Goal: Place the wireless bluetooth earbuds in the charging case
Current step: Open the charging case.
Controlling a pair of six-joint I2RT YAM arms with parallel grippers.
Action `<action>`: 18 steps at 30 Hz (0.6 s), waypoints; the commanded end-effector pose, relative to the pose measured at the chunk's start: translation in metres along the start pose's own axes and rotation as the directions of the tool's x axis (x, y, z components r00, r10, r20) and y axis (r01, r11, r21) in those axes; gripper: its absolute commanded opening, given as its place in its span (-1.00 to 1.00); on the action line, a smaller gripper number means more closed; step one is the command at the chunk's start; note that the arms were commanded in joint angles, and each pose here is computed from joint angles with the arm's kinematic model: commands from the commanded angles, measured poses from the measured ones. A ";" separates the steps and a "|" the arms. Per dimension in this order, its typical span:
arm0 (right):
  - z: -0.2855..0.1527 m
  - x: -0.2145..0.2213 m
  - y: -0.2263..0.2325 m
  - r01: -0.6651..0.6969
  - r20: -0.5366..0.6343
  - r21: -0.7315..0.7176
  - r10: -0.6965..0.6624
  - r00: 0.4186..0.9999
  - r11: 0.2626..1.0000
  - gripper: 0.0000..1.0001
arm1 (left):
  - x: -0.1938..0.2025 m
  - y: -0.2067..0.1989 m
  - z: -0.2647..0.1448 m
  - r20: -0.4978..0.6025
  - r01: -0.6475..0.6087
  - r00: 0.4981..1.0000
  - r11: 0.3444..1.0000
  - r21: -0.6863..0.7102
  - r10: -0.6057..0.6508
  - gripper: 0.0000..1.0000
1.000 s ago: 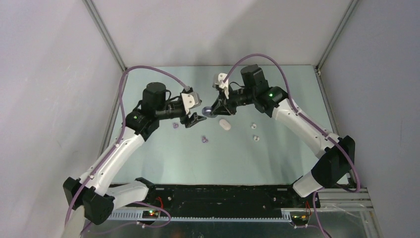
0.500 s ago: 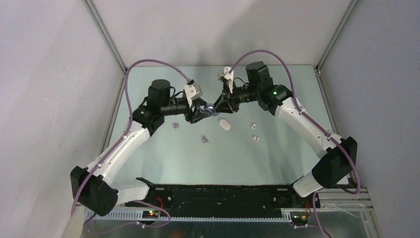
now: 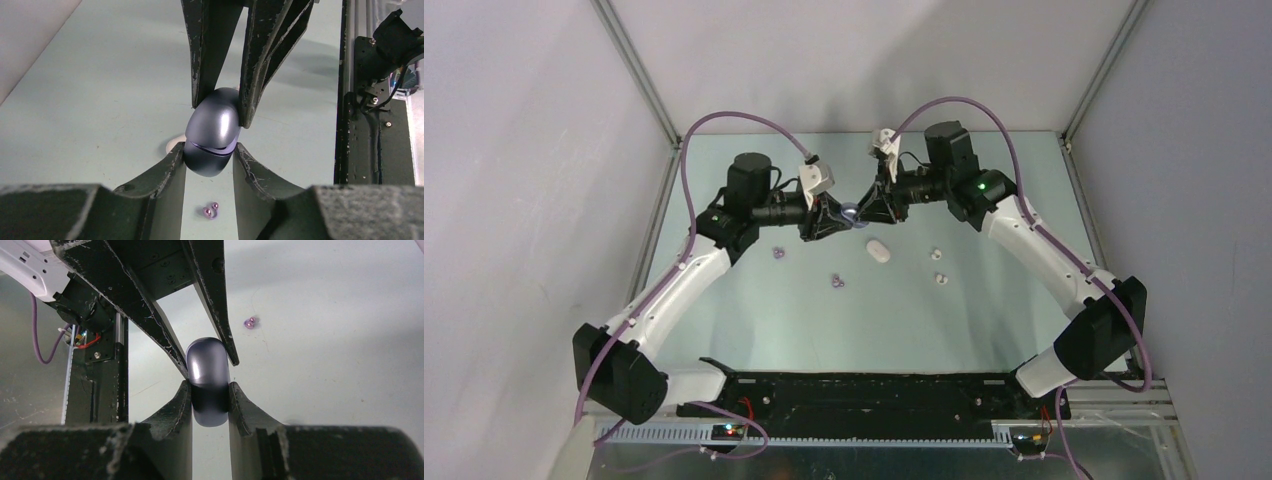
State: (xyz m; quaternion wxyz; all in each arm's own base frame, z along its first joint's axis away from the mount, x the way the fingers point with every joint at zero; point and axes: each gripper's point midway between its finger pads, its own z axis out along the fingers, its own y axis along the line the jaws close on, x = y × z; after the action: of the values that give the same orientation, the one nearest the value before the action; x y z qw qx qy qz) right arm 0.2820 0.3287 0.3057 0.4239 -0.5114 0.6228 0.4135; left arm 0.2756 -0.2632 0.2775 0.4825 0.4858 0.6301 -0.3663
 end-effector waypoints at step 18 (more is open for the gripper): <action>-0.023 -0.029 -0.047 -0.106 0.115 0.146 0.090 0.989 0.984 -0.09 | -0.023 -0.003 0.001 0.074 -0.073 0.995 0.996 0.059 0.068 -1.00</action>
State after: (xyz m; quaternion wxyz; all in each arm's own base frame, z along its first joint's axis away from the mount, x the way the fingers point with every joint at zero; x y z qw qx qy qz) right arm 0.2993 0.3159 0.3137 0.4240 -0.4541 0.6540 0.4316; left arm 0.2815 -0.2646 0.2832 0.4967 0.4904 0.6148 -0.3673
